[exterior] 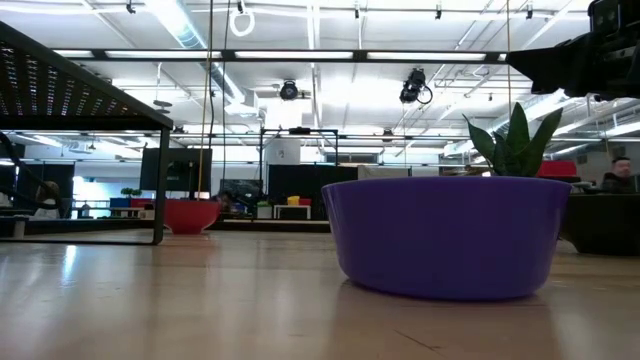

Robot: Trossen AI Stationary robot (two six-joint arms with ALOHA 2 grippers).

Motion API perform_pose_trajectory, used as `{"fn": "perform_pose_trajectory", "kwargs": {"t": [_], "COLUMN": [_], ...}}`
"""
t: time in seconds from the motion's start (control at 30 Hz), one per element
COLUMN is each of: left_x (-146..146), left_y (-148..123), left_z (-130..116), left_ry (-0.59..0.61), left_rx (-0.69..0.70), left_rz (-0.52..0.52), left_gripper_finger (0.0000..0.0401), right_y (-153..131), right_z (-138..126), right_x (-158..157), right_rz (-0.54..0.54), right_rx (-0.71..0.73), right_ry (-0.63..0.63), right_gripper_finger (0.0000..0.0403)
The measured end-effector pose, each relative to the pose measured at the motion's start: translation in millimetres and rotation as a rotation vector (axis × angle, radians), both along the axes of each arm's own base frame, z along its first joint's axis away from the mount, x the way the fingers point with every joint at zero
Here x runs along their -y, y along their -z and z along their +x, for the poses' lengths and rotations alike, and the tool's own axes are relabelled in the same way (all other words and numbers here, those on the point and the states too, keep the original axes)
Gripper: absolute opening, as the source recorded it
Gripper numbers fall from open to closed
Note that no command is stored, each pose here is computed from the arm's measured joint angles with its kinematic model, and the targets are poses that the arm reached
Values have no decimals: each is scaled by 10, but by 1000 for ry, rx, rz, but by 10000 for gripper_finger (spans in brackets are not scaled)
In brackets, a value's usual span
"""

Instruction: Pick & Place Mini bowls

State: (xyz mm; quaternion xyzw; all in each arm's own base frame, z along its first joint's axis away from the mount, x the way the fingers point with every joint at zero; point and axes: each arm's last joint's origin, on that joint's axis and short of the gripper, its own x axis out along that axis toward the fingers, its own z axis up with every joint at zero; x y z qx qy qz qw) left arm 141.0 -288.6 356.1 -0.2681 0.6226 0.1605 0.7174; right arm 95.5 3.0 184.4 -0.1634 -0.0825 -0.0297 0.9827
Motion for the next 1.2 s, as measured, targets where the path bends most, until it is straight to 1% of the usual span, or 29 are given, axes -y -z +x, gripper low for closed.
{"fn": "perform_pose_trajectory", "kwargs": {"t": [0.4,0.5,0.73,0.87,1.03,1.2], "left_x": [10,9,18,46,63,64], "left_y": [0,0,-1,-6,-10,-10], "left_z": [-12,-15,-19,-11,-11,-14], "left_ry": [-7,-24,-30,-34,-33,-30], "left_rx": [-51,-60,-78,-83,-104,-122], "left_rz": [-31,-34,-50,-86,-113,-121], "left_gripper_finger": [50,68,135,165,182,179], "right_y": [-1,0,0,-1,-1,-1], "right_z": [0,0,0,0,0,0], "right_x": [0,0,0,0,0,0], "right_rz": [0,0,0,0,0,0], "right_rx": [0,0,0,0,0,0], "right_ry": [0,0,0,0,0,0], "right_gripper_finger": [9,9,9,9,9,9]}}
